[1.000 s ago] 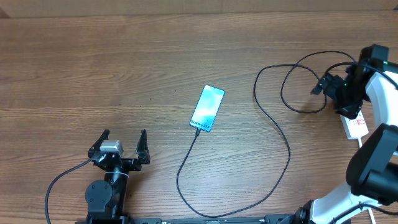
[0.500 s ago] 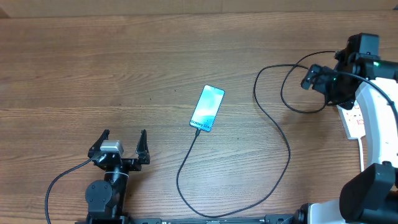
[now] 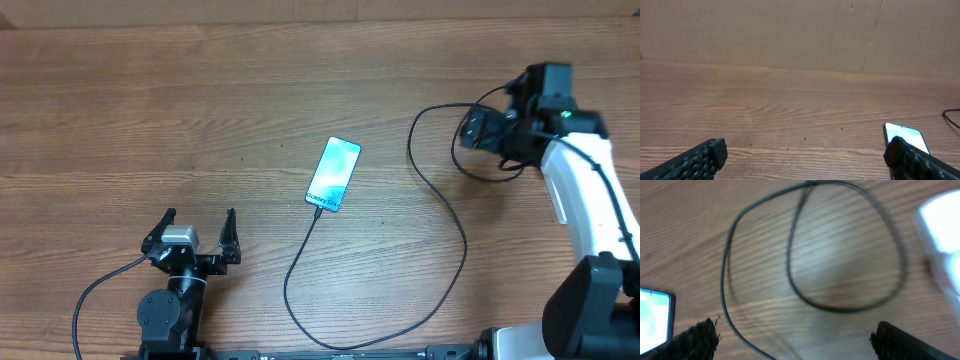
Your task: Plug charger to phone and switch on socket
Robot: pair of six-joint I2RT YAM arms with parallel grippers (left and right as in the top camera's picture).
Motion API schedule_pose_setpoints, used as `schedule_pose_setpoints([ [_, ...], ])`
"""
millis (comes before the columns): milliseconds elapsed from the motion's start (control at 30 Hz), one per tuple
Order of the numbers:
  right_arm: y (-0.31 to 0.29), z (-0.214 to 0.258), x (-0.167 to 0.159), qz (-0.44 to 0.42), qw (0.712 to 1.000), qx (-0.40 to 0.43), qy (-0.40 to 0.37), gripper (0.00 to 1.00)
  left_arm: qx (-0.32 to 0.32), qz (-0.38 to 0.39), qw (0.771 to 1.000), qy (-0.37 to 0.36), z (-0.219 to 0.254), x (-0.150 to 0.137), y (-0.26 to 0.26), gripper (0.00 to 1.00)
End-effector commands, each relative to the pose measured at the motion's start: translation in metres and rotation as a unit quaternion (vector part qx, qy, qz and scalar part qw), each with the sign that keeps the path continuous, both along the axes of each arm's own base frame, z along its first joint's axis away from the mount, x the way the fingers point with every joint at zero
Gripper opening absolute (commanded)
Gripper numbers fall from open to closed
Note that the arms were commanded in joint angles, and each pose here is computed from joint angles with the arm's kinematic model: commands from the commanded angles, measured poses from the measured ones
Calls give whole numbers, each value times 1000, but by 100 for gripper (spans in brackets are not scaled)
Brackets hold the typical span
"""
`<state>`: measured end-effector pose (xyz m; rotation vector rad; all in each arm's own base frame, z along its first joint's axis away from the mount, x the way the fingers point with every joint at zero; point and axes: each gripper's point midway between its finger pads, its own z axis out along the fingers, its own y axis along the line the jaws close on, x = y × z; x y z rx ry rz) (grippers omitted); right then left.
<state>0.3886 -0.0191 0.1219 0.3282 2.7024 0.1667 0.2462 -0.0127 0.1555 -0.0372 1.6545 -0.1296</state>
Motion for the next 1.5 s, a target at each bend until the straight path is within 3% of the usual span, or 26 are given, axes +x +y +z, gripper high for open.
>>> schedule_pose_setpoints([
  [0, 24, -23, -10, 65, 998, 17, 1, 100, 6, 1, 1000, -3, 0, 0, 0, 100],
  [367, 51, -115, -52, 99, 995, 30, -1, 100, 6, 1, 1000, -3, 0, 0, 0, 100],
  [733, 51, -140, -93, 98, 995, 32, 10, 100, 6, 1, 1000, -3, 0, 0, 0, 100],
  [900, 57, -125, -77, 103, 990, 41, -87, 100, 6, 1, 1000, -3, 0, 0, 0, 100],
  [1300, 60, -116, -120, 113, 964, 29, -238, 100, 6, 1, 1000, -3, 0, 0, 0, 100],
  [1467, 60, -113, -130, 113, 961, 27, -250, 100, 6, 1, 1000, -3, 0, 0, 0, 99],
])
